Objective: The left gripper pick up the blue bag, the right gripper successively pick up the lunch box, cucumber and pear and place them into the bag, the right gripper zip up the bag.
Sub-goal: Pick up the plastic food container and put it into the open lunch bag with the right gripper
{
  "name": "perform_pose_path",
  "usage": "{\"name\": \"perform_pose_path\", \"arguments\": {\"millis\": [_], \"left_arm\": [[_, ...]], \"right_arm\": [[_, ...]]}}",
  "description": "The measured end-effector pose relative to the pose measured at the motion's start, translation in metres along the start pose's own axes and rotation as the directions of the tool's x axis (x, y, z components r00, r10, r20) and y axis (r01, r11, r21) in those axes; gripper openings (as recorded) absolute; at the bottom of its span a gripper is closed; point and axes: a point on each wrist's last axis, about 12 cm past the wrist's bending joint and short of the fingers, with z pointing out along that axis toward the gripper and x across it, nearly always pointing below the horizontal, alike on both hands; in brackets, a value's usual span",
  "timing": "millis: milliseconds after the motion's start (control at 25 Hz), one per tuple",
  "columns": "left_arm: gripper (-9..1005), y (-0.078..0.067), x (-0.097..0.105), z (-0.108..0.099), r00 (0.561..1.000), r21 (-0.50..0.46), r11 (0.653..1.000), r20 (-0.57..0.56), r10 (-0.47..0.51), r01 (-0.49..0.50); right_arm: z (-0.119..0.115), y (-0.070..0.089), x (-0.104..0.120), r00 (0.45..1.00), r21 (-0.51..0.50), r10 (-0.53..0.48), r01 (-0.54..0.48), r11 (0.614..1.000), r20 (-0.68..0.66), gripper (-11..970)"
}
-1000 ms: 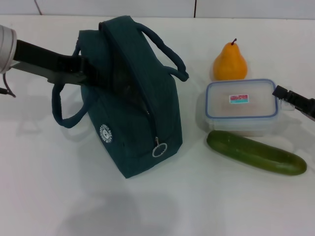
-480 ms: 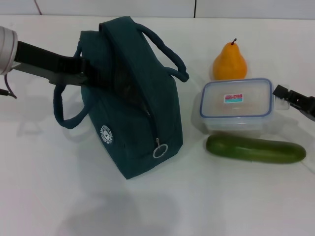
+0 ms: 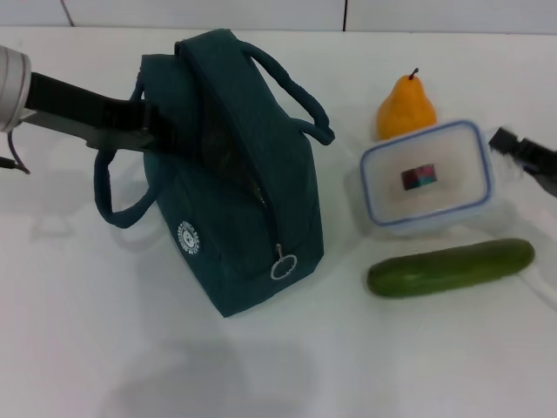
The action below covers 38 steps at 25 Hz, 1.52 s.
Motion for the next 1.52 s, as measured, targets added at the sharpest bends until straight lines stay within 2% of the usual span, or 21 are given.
{"name": "perform_pose_path", "arguments": {"millis": [80, 320, 560, 800, 1080, 1280, 1520], "left_arm": [[37, 0.000, 0.000, 0.000, 1.000, 0.000, 1.000, 0.000, -0.001, 0.001], [37, 0.001, 0.001, 0.000, 1.000, 0.000, 1.000, -0.001, -0.001, 0.001], [37, 0.000, 0.001, -0.001, 1.000, 0.004, 1.000, -0.002, 0.004, -0.004], [37, -0.003, 0.000, -0.007, 1.000, 0.049, 0.999, 0.003, 0.013, -0.013], [37, -0.008, -0.002, -0.013, 1.000, 0.105, 0.994, -0.005, 0.031, -0.030], [38, -0.011, -0.002, -0.014, 0.999, 0.117, 0.993, -0.026, 0.039, -0.035], [39, -0.016, -0.003, -0.010, 0.997, 0.144, 0.989, -0.061, 0.048, -0.039]], "right_arm": [[-0.002, 0.002, -0.002, 1.000, -0.021, 0.009, -0.008, 1.000, 0.025, 88], [-0.003, 0.003, -0.002, 0.999, -0.032, 0.037, -0.036, 0.999, 0.039, 88], [-0.014, 0.004, -0.001, 0.991, -0.051, 0.078, -0.073, 0.996, 0.108, 89], [-0.024, 0.006, -0.003, 0.979, -0.080, 0.133, -0.122, 0.989, 0.154, 89], [-0.027, 0.015, -0.007, 0.962, -0.175, 0.197, -0.164, 0.971, 0.191, 89], [-0.025, 0.026, -0.015, 0.945, -0.282, 0.235, -0.167, 0.945, 0.228, 88], [-0.008, 0.044, -0.027, 0.941, -0.429, 0.254, -0.140, 0.892, 0.223, 88]]}}
